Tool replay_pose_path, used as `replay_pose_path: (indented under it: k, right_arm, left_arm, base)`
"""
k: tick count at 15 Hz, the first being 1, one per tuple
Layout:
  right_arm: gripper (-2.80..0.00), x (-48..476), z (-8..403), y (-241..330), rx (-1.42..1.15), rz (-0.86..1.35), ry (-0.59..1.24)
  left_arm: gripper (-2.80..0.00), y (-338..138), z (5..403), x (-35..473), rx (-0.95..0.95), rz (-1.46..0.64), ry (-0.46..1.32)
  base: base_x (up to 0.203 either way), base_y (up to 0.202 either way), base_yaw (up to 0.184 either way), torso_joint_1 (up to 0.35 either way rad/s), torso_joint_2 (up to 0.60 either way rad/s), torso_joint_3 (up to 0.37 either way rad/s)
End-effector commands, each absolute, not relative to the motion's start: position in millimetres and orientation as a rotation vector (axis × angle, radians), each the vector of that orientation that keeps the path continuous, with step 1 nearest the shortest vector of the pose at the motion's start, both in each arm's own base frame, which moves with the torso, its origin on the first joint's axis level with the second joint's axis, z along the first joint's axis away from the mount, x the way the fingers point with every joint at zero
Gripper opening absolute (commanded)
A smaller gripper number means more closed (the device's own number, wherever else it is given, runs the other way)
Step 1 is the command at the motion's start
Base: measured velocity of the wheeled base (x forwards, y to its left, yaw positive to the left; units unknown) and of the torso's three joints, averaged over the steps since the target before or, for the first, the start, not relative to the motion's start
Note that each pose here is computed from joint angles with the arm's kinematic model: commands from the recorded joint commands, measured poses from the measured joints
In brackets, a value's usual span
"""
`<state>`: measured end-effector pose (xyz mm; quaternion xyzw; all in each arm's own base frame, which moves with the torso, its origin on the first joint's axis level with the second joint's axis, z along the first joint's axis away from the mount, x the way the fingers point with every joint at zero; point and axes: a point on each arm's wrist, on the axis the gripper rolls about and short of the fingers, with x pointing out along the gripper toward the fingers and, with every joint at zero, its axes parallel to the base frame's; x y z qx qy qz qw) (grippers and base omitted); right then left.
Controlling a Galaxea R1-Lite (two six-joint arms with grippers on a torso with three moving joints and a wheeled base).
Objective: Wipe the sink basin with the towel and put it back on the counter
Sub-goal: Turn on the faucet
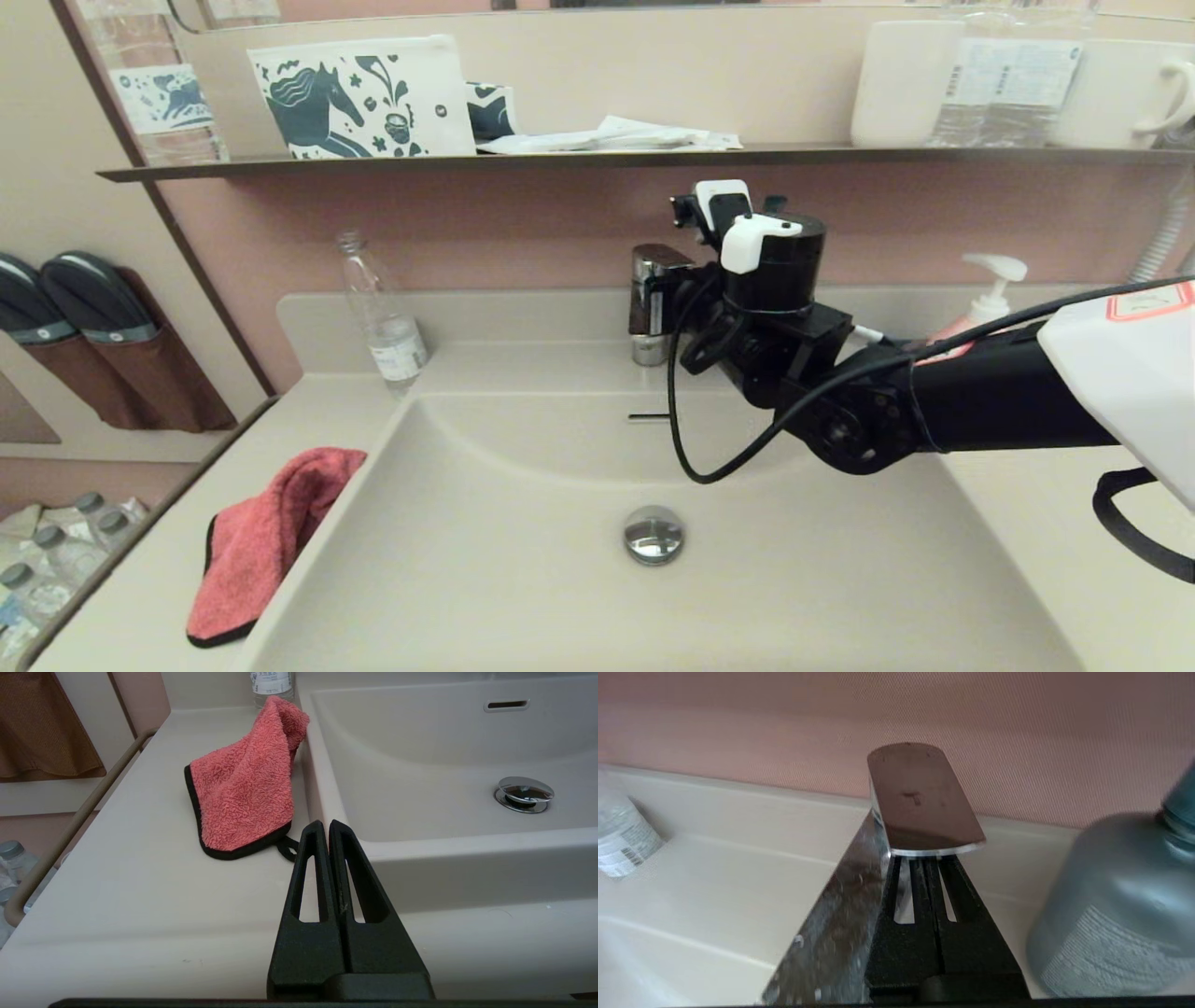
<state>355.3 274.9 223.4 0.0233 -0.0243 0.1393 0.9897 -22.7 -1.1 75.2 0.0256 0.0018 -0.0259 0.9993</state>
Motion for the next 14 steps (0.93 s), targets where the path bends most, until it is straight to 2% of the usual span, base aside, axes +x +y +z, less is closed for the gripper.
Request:
replay_pose_path:
  k: [1,6,14]
  right_arm:
    - [-2.80,357.1,237.1,276.3,0.056,0.276,-0.097]
    - [-2.80,351.6,253.8,272.5,0.031,0.271,-0.140]
    - [-2.80,315.4,235.4,261.0,-0.026,0.262,-0.037]
  left_arm:
    - [-2.80,-1.1,75.2,-22.7,0.050,-0.052,0.003]
    - [-2.80,-1.1,75.2,-22.7,0.050,-0.052,0.003]
    - [-2.80,-1.1,75.2,-22.7,0.050,-0.052,0.003]
  base:
    - [0.000,0.000,0.000,0.000,0.00,0.000]
    - [0.000,0.000,0.000,0.000,0.00,0.000]
    - [0.000,0.000,0.000,0.000,0.00,0.000]
